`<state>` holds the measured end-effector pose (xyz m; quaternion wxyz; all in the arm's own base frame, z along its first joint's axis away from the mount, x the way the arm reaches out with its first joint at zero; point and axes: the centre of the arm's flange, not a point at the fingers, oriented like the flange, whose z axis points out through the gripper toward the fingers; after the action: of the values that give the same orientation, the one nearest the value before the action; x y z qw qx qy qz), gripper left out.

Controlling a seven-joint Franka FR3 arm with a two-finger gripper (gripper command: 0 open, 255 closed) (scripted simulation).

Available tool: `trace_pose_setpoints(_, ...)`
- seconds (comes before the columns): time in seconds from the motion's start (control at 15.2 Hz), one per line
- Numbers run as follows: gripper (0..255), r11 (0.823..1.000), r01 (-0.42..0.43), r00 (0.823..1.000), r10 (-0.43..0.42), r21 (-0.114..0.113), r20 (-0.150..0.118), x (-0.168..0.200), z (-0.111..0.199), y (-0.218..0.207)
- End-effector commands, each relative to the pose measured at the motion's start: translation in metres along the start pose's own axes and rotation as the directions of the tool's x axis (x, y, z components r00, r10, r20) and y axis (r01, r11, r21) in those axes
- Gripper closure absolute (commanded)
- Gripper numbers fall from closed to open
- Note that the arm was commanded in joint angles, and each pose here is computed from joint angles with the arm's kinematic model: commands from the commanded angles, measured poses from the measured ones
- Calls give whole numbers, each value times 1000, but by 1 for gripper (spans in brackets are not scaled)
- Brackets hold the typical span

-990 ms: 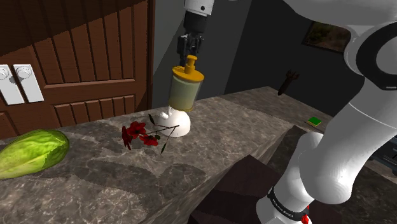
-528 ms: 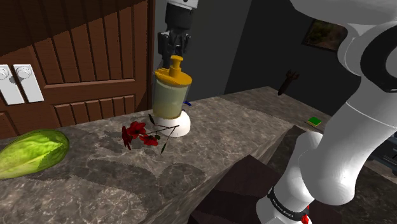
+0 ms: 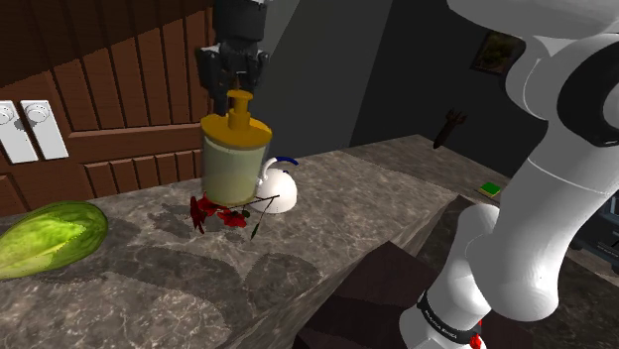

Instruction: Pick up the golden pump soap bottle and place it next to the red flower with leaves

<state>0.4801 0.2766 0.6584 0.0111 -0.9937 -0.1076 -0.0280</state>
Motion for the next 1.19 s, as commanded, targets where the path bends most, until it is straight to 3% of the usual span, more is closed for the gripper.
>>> trace_pose_setpoints(0.0, 255, 1000, -2, 1000, 2, 1, -1, 2, -1, -27)
trace_pose_setpoints(0.46, 255, 1000, -2, 1000, 2, 1, -1, 5, -4, -131)
trace_pose_setpoints(1.12, 255, 1000, -2, 1000, 2, 1, -1, 2, 48, -130)
